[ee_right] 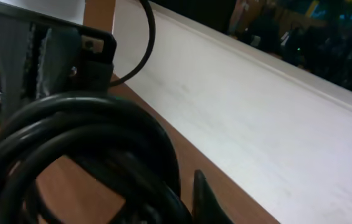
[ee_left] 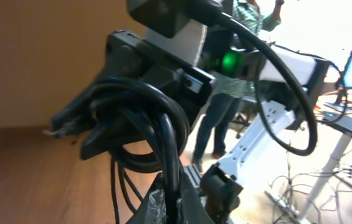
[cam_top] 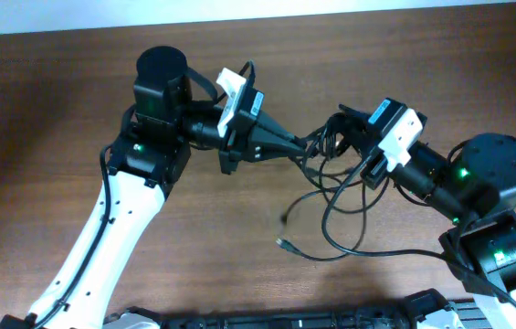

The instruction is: Untangle cables

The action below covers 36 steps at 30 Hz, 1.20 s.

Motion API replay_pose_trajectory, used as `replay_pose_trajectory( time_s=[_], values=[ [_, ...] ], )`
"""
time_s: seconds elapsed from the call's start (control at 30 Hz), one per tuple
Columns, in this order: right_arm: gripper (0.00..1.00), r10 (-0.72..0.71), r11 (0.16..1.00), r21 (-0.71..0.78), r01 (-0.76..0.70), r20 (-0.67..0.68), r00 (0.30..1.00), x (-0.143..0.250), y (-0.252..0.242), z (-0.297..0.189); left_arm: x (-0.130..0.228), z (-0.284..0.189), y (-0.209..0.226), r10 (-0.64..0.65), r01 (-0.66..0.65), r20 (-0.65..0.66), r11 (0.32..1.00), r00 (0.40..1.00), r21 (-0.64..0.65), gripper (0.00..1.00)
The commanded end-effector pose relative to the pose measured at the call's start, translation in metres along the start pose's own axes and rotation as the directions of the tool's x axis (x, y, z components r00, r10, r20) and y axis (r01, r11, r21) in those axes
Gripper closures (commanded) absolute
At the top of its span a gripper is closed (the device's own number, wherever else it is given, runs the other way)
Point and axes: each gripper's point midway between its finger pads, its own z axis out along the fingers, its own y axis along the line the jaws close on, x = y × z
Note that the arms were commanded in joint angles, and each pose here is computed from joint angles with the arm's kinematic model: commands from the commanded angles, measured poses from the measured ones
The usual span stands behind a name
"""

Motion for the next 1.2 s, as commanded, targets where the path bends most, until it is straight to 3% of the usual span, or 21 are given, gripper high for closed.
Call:
replay_pose_trajectory(
  time_s=[0.0, 0.07, 0.13, 0.2, 0.27, 0.37, 0.47, 0.67, 0.87, 1.17],
  values=[
    [0.96, 0.002, 1.000, 0.000, -0.002, 0.005, 1.000, -0.006, -0.001, -0.002, -0.007, -0.005, 0.018, 0.045, -0.046, -0.009, 0.992, 0.999, -0.114, 1.00],
    [0.96, 0.019, 1.000, 0.018, -0.019, -0.026, 0.999, 0.002, -0.003, -0.002, -0.006, -0.011, 0.033, 0.000, -0.002, -0.009, 0.980, 1.000, -0.201, 0.99],
    [0.96, 0.080, 0.994, 0.086, -0.074, -0.068, 0.994, 0.012, -0.014, -0.003, -0.004, -0.020, 0.051, -0.076, 0.074, 0.007, 0.949, 0.997, -0.307, 0.82],
    [0.96, 0.180, 0.965, 0.209, -0.156, -0.101, 0.978, 0.024, -0.032, -0.007, -0.001, -0.029, 0.063, -0.137, 0.138, 0.028, 0.914, 0.990, -0.381, 0.28],
    [0.96, 0.260, 0.925, 0.314, -0.216, -0.107, 0.960, 0.032, -0.047, -0.012, -0.001, -0.033, 0.067, -0.183, 0.187, 0.050, 0.897, 0.982, -0.401, 0.11],
    [0.96, 0.363, 0.844, 0.454, -0.284, -0.094, 0.927, 0.045, -0.066, -0.022, -0.002, -0.033, 0.066, -0.223, 0.231, 0.068, 0.888, 0.973, -0.397, 0.05],
    [0.96, 0.432, 0.775, 0.541, -0.327, -0.076, 0.899, 0.055, -0.078, -0.028, -0.003, -0.032, 0.064, -0.265, 0.278, 0.088, 0.877, 0.960, -0.391, 0.05],
    [0.96, 0.566, 0.669, 0.562, -0.486, 0.038, 0.823, 0.056, -0.084, -0.025, -0.001, -0.010, 0.054, -0.369, 0.381, 0.102, 0.864, 0.924, -0.329, 0.01],
    [0.96, 0.608, 0.712, 0.435, -0.551, 0.012, 0.794, 0.052, -0.064, -0.008, 0.002, 0.024, 0.038, -0.317, 0.316, 0.042, 0.913, 0.948, -0.258, 0.01],
    [0.96, 0.619, 0.750, 0.314, -0.582, -0.025, 0.785, 0.045, -0.044, 0.003, 0.003, 0.027, 0.046, -0.351, 0.353, 0.065, 0.885, 0.934, -0.302, 0.01]
  ],
)
